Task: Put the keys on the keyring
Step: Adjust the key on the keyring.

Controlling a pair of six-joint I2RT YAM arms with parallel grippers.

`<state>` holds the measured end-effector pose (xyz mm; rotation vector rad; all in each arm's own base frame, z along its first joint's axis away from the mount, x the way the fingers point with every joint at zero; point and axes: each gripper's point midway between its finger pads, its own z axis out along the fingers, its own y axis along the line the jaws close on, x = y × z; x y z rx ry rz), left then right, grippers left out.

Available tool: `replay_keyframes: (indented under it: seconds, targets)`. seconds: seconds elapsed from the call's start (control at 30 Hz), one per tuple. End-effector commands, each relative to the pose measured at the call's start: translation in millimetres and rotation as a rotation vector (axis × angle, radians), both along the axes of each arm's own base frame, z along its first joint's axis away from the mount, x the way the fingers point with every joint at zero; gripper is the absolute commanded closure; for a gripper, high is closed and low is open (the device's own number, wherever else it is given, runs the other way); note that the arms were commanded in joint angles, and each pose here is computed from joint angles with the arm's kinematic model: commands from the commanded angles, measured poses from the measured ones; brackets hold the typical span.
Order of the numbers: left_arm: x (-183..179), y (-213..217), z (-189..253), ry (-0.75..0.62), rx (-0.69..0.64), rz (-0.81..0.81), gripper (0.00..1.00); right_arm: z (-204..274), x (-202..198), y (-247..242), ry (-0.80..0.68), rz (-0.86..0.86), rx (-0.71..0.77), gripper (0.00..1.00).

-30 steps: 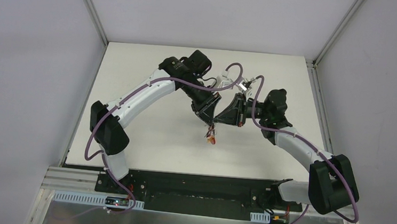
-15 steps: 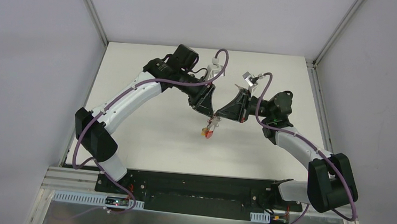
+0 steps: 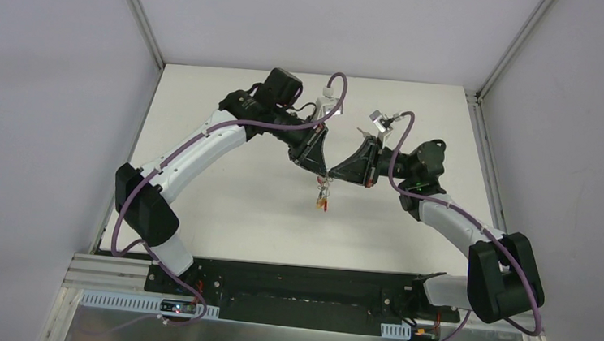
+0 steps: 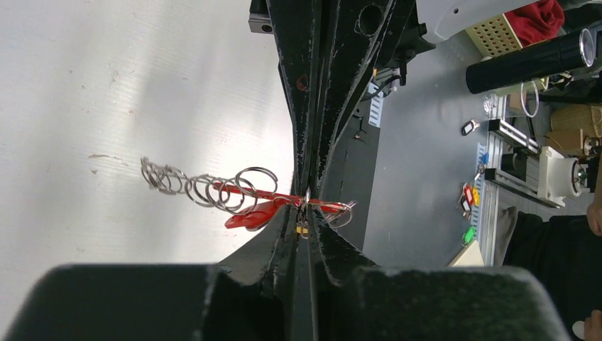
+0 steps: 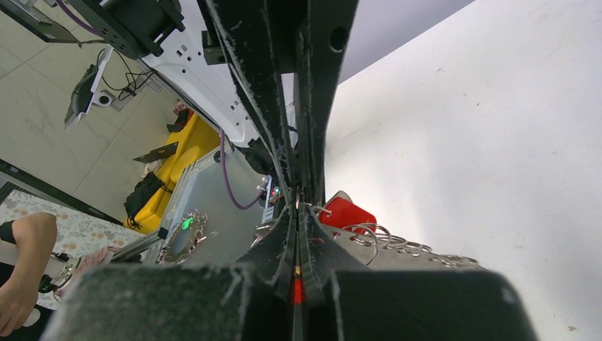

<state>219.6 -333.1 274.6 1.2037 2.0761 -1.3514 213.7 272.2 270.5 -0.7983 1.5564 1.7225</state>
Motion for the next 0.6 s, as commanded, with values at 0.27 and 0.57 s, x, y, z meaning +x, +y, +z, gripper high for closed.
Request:
replay_keyframes:
  seconds: [0.27, 0.57]
  targets:
    - [0, 3, 0, -0.016, 0.036, 0.002, 1.00, 2, 5, -2, -0.095, -0.015, 0.002, 0.99]
    - [-19, 13, -16, -0.016, 0.261, -0.076, 1.00, 5, -2, -4, -0.163, 0.021, -0.022, 0.67]
